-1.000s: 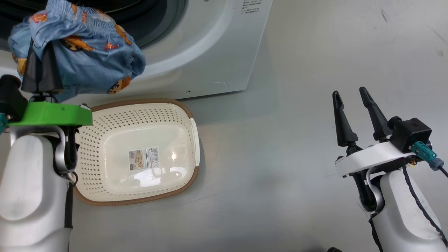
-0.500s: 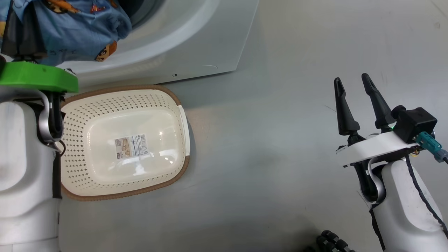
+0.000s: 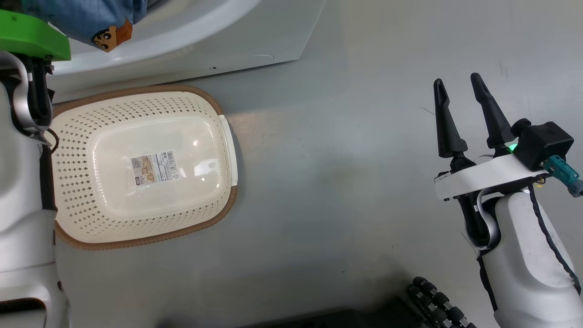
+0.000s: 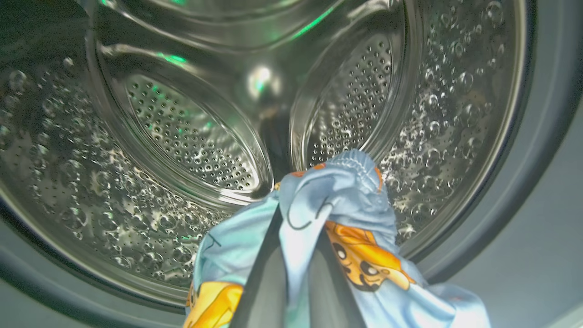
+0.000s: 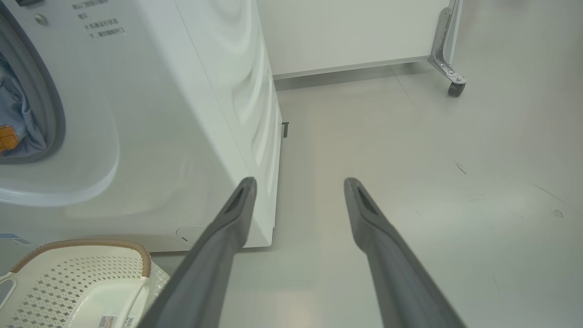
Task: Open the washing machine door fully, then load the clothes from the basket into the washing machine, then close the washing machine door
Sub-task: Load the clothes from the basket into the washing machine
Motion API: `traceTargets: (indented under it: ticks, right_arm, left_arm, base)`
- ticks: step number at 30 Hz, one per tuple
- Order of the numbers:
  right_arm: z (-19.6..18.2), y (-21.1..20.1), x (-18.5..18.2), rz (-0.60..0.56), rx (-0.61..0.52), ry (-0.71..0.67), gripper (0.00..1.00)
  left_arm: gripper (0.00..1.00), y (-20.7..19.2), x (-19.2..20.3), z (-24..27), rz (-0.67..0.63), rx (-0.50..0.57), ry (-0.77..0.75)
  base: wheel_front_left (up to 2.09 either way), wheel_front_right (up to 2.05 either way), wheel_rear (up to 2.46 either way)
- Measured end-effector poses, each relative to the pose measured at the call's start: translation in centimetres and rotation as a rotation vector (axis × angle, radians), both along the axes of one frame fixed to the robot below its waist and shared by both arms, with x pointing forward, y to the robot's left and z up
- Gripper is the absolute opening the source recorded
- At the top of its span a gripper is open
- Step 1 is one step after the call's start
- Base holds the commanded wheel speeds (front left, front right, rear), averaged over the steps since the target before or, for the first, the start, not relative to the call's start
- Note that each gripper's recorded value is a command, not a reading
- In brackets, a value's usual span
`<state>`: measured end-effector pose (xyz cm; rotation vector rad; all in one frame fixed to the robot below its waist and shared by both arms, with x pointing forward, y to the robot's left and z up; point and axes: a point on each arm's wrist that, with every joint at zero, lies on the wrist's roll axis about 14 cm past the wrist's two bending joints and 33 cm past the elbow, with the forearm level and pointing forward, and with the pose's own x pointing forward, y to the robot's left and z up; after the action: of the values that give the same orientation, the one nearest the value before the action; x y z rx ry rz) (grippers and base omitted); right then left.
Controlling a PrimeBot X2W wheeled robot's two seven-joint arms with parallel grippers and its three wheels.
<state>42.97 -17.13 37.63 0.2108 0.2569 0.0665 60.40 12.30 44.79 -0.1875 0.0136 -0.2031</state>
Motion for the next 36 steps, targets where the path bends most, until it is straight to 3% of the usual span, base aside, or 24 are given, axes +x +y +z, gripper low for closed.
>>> traceTargets:
  ticks: [4,36]
  right_arm:
    - [-0.8,-0.1,-0.1,-0.008,0.002,0.021,1.0]
    - [-6.2,0.6,0.9,0.003,0.022,0.132,1.0]
  left_arm:
    - [0.0,-0.7,0.8,-1.8,-0.02,0.004,0.068]
    - [0.0,-4.1,9.3,-4.2,-0.128,0.032,0.146]
  base:
    - [0.0,0.0,0.0]
    - [0.0,0.0,0.0]
